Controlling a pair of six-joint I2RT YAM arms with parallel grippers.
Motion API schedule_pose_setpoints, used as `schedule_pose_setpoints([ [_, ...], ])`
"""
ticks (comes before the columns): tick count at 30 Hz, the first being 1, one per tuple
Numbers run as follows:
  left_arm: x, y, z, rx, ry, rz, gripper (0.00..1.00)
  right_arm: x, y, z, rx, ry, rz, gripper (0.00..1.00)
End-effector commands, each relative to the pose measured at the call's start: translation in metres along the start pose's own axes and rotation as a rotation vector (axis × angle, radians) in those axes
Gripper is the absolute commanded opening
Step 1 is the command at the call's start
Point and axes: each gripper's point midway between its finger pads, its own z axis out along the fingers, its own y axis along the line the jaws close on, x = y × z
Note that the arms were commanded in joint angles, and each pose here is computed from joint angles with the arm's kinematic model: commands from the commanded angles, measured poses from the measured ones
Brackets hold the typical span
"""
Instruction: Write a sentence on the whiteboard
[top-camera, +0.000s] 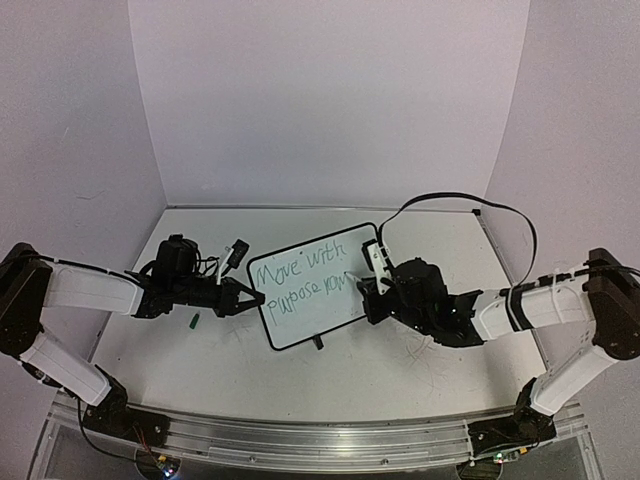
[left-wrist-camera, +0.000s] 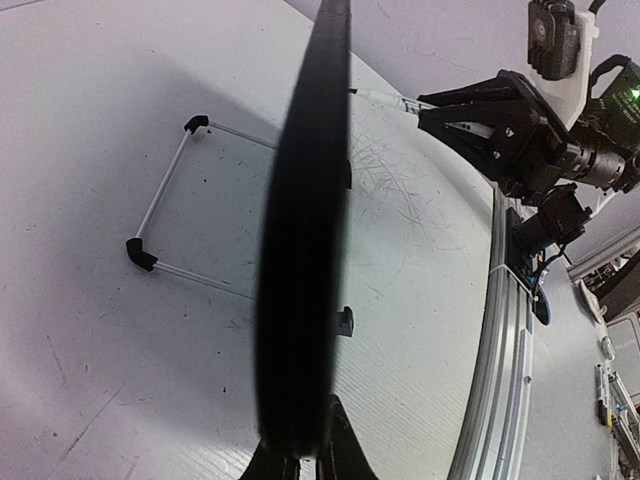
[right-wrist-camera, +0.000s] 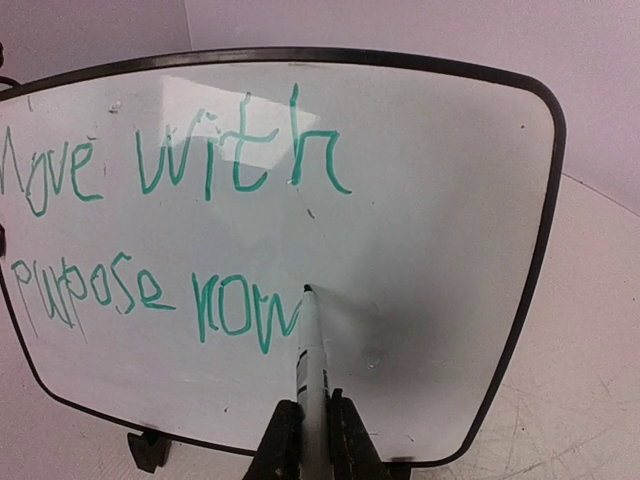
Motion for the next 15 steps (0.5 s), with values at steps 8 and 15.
schedule_pose_setpoints([
  [8,-0.006,0.010,-0.003,-0.073,-0.005,0.051,0.00,-0.003,0.006,-0.018,-0.080,-0.025,0.028,0.00],
  [15,-0.006,0.009,-0.003,-0.072,-0.007,0.051,0.00,0.000,0.002,-0.010,-0.042,-0.024,0.030,0.00],
])
